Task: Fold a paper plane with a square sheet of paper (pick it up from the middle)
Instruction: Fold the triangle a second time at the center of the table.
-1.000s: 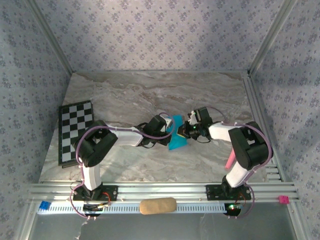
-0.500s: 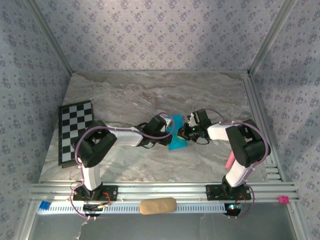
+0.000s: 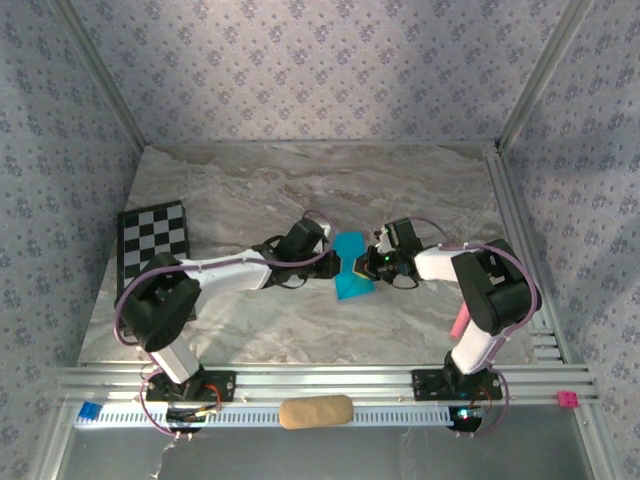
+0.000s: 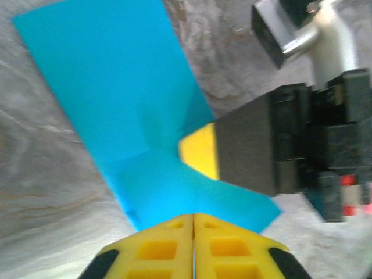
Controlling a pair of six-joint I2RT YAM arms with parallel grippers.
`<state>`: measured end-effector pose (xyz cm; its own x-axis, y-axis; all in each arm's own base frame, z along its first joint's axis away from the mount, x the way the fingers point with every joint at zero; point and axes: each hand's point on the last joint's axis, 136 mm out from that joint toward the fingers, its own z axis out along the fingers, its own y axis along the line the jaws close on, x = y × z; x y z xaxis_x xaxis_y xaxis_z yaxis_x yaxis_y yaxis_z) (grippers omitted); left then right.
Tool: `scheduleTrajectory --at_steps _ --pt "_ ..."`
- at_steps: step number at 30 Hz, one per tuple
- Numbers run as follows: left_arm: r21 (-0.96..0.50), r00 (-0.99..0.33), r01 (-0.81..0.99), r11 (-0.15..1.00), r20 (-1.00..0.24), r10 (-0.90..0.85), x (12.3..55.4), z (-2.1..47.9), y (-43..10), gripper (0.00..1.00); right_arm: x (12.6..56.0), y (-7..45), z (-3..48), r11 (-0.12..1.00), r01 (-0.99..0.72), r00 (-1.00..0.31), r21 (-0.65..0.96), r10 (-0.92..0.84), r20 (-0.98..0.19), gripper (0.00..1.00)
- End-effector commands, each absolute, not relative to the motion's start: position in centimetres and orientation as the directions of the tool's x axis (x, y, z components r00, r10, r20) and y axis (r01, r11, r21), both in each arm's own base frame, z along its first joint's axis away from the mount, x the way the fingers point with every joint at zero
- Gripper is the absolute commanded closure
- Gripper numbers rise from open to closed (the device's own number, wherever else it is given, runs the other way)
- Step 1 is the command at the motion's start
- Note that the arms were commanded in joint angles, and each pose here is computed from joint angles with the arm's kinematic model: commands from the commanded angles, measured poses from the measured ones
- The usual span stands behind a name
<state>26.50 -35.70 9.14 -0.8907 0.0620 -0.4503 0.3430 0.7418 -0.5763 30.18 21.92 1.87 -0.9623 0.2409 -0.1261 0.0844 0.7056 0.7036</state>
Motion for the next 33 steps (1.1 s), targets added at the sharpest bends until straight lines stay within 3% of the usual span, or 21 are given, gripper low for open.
scheduleTrajectory --at_steps 1,15,33 --pt "-0.713 -0.934 0.315 0.627 -0.351 0.07 25.4 10.6 -38.9 1.0 28.2 19.9 -1.0 0.775 0.191 -0.96 0.602 0.276 -0.052 1.0" --pt "-0.719 -0.974 0.222 0.659 -0.2 0.11 25.0 6.2 -40.6 1.0 28.3 19.8 -1.1 0.778 0.193 -0.959 0.598 0.278 -0.053 1.0" --pt "-0.651 -0.97 0.241 0.72 -0.173 0.168 24.0 3.7 -40.3 1.0 28.1 19.6 -1.3 0.78 0.2 -0.958 0.593 0.282 -0.047 1.0"
